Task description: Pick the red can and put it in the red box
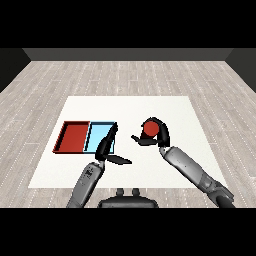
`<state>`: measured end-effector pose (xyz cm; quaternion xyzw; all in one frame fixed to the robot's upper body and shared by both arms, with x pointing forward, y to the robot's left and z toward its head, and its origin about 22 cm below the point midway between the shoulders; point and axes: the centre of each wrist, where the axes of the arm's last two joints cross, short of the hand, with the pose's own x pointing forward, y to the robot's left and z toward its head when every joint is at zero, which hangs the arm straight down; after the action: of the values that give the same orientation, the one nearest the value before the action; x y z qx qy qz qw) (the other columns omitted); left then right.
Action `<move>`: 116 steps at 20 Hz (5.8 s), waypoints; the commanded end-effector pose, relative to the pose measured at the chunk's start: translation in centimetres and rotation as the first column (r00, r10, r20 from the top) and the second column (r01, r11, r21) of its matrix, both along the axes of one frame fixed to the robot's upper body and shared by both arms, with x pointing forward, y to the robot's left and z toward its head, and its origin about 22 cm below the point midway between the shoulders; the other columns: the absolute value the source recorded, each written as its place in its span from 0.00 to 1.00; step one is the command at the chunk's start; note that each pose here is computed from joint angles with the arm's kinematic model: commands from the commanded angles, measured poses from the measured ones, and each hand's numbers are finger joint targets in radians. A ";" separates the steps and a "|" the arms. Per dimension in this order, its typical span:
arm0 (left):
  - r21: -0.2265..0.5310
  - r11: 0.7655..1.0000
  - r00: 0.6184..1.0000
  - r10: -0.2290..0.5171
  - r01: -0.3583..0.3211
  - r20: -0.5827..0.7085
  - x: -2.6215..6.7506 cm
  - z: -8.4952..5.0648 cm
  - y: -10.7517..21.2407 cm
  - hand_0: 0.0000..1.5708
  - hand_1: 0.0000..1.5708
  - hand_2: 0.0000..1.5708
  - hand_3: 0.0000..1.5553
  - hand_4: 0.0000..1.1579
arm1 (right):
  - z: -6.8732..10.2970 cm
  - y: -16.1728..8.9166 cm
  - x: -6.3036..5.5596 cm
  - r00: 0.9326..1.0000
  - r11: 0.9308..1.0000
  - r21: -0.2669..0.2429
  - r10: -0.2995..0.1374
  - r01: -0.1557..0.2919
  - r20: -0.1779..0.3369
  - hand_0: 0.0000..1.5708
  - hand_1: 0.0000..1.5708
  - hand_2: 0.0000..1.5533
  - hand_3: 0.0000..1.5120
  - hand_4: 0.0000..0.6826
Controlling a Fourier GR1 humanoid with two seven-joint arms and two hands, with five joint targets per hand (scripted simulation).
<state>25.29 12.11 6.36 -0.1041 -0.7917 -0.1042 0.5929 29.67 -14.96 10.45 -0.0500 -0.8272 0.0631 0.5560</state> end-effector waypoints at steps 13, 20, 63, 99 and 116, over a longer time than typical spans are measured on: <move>-0.026 0.998 0.994 -0.052 0.050 -0.094 0.98 -3.7 -2.4 0.00 0.00 0.00 0.00 0.00 | -0.7 2.9 -1.9 0.997 0.998 0.001 0.067 -0.067 0.046 0.92 0.92 0.92 0.91 0.79; -0.036 0.999 0.989 -0.038 0.033 -0.142 2.92 -2.9 -2.1 0.00 0.00 0.00 0.00 0.00 | 1.1 2.2 -0.6 0.994 0.995 -0.018 0.099 -0.098 0.048 0.94 0.94 0.92 0.91 0.82; -0.096 0.973 0.971 0.193 -0.208 -0.143 3.41 1.2 -3.9 1.00 1.00 0.98 0.93 0.83 | 1.2 10.7 -3.0 0.977 0.977 0.028 0.210 -0.212 0.041 0.93 0.93 0.92 0.92 0.76; 0.113 0.864 0.865 0.499 -0.491 -0.054 4.78 -2.9 10.2 1.00 1.00 1.00 0.96 0.97 | -0.5 -6.6 -8.3 0.996 0.980 0.198 -0.046 0.030 0.080 0.00 0.00 0.00 0.00 0.00; 0.460 0.617 0.575 0.780 -0.639 -0.247 8.10 -10.0 25.1 1.00 1.00 1.00 0.97 0.89 | -6.4 -12.2 -6.2 0.958 0.952 0.126 -0.268 0.280 -0.107 0.00 0.00 0.00 0.00 0.00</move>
<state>33.12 36.34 -1.51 0.2893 -0.6244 0.0416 0.7244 22.67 -27.19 4.55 -0.1068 -0.7971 -0.0711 0.5901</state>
